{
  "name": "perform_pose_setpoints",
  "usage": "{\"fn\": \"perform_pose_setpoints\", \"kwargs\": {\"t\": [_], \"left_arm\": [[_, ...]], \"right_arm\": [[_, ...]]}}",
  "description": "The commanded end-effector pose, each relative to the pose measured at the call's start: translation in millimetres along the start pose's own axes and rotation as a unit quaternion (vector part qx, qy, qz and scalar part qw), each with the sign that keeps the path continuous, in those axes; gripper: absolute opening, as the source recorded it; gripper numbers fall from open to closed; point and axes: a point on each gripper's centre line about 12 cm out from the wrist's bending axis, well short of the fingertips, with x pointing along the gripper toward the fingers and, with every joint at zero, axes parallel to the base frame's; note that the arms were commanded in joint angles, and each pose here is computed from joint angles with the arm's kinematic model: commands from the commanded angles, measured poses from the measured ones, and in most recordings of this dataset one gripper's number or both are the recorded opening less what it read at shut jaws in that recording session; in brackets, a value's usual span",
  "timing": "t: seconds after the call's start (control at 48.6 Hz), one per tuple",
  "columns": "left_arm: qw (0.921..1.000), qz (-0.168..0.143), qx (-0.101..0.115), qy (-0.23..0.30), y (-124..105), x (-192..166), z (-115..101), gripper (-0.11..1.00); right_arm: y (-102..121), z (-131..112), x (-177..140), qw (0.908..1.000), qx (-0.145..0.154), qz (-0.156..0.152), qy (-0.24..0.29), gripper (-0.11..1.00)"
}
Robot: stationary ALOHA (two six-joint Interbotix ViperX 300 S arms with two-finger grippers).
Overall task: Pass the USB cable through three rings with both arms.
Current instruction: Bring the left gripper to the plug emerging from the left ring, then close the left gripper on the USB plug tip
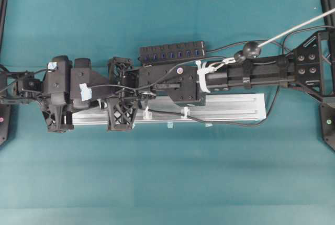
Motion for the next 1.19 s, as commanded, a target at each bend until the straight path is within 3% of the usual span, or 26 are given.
{"fn": "perform_pose_setpoints", "kwargs": {"t": [0.0,0.494,0.596,0.74,0.946,1.172], "left_arm": [[1.0,0.001,-0.001,-0.007,1,1,5,0.22],[1.0,0.001,-0.001,-0.006,1,-1,6,0.22],[1.0,0.001,-0.001,-0.003,1,-3,6,0.22],[1.0,0.0,-0.001,0.002,1,-7,7,0.22],[1.0,0.001,-0.002,0.008,1,-12,4,0.22],[0.9999,0.001,-0.003,0.01,1,-18,5,0.22]], "right_arm": [[1,16,-14,0.9995,0.006,0.001,-0.031,-0.08],[7,17,-15,0.9996,0.0,0.004,-0.03,-0.04],[10,16,-16,0.9997,-0.003,0.006,-0.025,0.07],[11,17,-21,0.9996,-0.001,0.007,-0.028,0.31],[11,18,-34,0.9992,-0.001,0.006,-0.038,0.87],[8,15,-48,0.9991,0.001,0.005,-0.042,0.86]]}}
